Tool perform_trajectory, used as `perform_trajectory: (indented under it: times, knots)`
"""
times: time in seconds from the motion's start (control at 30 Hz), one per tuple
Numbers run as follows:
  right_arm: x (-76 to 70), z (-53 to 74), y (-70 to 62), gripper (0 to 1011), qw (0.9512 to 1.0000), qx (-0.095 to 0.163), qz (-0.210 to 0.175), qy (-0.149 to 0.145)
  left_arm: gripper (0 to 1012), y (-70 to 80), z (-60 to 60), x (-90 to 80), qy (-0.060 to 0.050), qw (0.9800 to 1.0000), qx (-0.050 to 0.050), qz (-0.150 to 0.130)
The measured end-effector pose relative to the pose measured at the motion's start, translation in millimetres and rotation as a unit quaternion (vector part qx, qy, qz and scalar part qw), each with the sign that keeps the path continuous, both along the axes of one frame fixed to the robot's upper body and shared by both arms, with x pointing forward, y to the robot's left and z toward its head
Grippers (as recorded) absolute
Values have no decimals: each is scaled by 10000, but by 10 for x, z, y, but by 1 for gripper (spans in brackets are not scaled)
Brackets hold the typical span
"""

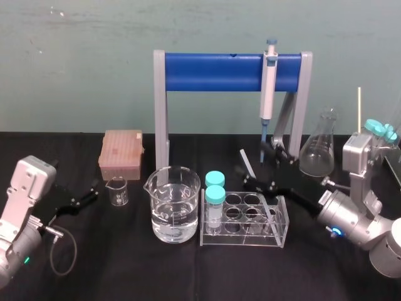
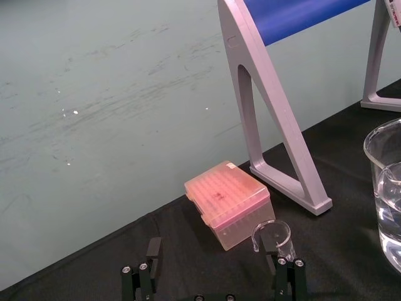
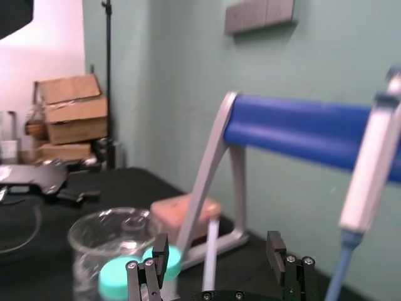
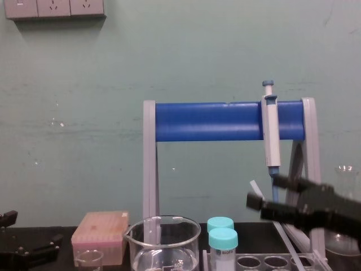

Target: Pick up the stirring rod with one hand, then place it down.

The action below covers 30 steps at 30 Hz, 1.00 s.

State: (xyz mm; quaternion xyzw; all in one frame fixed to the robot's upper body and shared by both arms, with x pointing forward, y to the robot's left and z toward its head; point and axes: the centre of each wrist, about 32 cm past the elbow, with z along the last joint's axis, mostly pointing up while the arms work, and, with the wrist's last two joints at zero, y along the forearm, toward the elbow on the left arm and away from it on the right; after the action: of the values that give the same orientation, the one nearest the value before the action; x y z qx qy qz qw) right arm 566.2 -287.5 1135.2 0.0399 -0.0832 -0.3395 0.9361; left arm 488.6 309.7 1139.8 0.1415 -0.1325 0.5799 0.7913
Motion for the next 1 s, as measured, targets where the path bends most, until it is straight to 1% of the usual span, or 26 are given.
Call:
perform_trajectory:
  times: [0.03, 0.07, 0.1, 0.13, 0.17, 0.2, 0.3, 0.33, 0.37, 0.43, 0.47, 0.53, 0.57, 0.6, 0.63, 0.7, 0.73, 0.8, 0.83, 0.93, 1.0]
  knots:
    - [-3, 37, 0, 1000, 9998, 11, -96, -159, 1000, 0, 0, 0, 0, 10000, 0, 0]
    - [-4, 58, 0, 1000, 9996, 20, -158, -246, 1000, 0, 0, 0, 0, 10000, 0, 0]
    - [-11, 114, 1, 1000, 9984, 37, -319, -459, 1000, 0, 0, 0, 0, 10000, 0, 0]
    - [-16, 133, 0, 1000, 9976, 38, -414, -549, 1000, 0, 0, 0, 0, 10000, 0, 0]
    - [-24, 156, -1, 1000, 9965, 43, -528, -647, 1000, 0, 0, 0, 0, 10000, 0, 0]
    - [-39, 205, -8, 1000, 9937, 60, -765, -815, 1000, 0, 0, 0, -1, 10000, 0, 0]
    - [-64, 261, -24, 1000, 9886, 77, -1141, -976, 1000, 0, 0, 0, 0, 10000, 0, 0]
    - [-83, 285, -53, 1000, 9847, 90, -1422, -999, 1000, 0, 0, 0, 0, 10000, 0, 0]
    - [-91, 293, -63, 1000, 9829, 92, -1560, -978, 1000, 0, 0, 0, 0, 10000, 0, 0]
    - [-107, 303, -96, 1000, 9795, 121, -1820, -853, 1000, 0, 0, 0, 0, 10000, 0, 0]
    - [-121, 301, -127, 1000, 9762, 142, -2067, -635, 1000, 0, 0, 0, 0, 10000, 0, 0]
    - [-138, 286, -159, 1000, 9728, 147, -2280, -387, 1000, 0, 0, 0, 0, 10000, 0, 0]
    - [-154, 266, -193, 1000, 9686, 134, -2480, -118, 1000, 0, 0, 0, 0, 10000, 0, 0]
    - [-160, 258, -207, 1000, 9666, 122, -2561, 12, 1000, 0, 0, 0, 0, 10000, 0, 0]
    - [-174, 237, -228, 1000, 9622, 79, -2710, 269, 1000, 0, 0, 0, 0, 10000, 0, 0]
    - [-184, 218, -246, 1000, 9585, 29, -2811, 473, 1000, 0, 0, 0, 0, 10000, 0, 0]
    - [-192, 190, -260, 1000, 9546, -35, -2892, 711, 1000, 0, 0, 0, 0, 10000, 0, 0]
    - [-195, 172, -268, 1000, 9520, -79, -2933, 873, 1000, 0, 0, 0, 0, 10000, 0, 0]
    - [-193, 149, -277, 1000, 9495, -115, -2956, 1040, 1000, 0, 0, 0, 0, 10000, 0, 0]
    - [-173, 135, -289, 1000, 9474, -135, -2956, 1220, 1000, 0, 0, 0, 0, 10000, 0, 0]
    - [-173, 136, -288, 1000, 9475, -134, -2954, 1218, 1000, 0, 0, 0, 0, 10000, 0, 0]
